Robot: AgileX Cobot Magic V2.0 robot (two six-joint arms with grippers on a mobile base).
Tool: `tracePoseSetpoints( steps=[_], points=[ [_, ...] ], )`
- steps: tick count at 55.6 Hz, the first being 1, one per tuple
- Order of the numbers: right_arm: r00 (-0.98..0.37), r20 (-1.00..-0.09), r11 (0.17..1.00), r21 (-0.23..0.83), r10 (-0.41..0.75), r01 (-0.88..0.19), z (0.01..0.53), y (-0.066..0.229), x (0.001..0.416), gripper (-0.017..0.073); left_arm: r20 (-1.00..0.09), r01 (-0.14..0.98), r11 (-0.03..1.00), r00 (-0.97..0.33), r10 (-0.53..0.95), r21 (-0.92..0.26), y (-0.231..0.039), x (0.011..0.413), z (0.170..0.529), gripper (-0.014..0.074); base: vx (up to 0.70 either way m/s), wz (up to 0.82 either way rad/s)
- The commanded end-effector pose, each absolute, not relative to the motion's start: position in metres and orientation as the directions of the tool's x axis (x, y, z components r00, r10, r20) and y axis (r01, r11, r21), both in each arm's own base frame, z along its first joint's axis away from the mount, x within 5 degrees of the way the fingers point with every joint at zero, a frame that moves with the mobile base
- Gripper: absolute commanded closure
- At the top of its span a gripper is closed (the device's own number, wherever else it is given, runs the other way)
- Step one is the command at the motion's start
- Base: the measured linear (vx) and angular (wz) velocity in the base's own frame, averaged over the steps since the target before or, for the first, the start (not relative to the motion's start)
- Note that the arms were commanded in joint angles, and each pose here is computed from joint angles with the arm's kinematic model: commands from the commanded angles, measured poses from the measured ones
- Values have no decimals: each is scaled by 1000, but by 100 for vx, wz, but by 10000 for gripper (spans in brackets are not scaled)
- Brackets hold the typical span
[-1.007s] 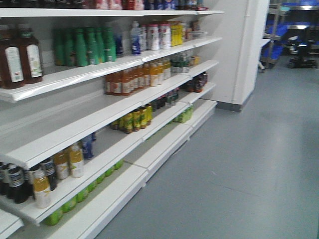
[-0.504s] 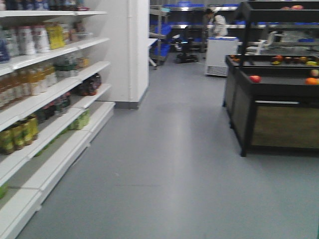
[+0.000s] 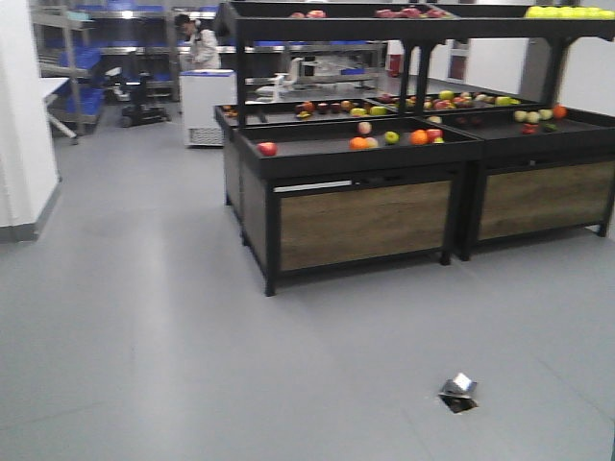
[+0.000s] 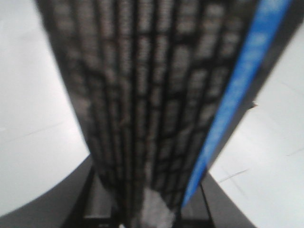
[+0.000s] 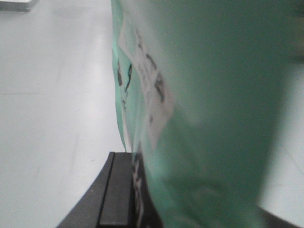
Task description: Pick snacks and fruit into basket
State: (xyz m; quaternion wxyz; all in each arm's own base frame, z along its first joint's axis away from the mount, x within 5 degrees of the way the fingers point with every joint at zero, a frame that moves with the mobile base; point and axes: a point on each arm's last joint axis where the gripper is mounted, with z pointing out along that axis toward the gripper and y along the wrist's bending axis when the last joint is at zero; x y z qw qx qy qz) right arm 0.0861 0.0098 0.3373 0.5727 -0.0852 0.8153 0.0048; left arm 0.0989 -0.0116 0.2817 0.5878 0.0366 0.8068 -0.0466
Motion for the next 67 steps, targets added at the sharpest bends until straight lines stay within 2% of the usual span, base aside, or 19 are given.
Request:
tracePoseSetpoints(
  steps=[1, 27, 67],
  points=[
    [-217, -967, 985, -104, -132, -138, 354, 10, 88, 568, -983, 101, 994, -184, -24, -43, -11, 101, 302, 442, 25, -77],
    [-217, -967, 985, -104, -132, -138, 354, 10, 88, 568, -983, 101, 994, -184, -24, -43, -11, 101, 302, 442, 28, -69],
    [-217, -967, 985, -104, -132, -138, 354, 10, 88, 568, -983, 101, 994, -184, -24, -43, -11, 101, 302, 442, 37, -52]
  ],
)
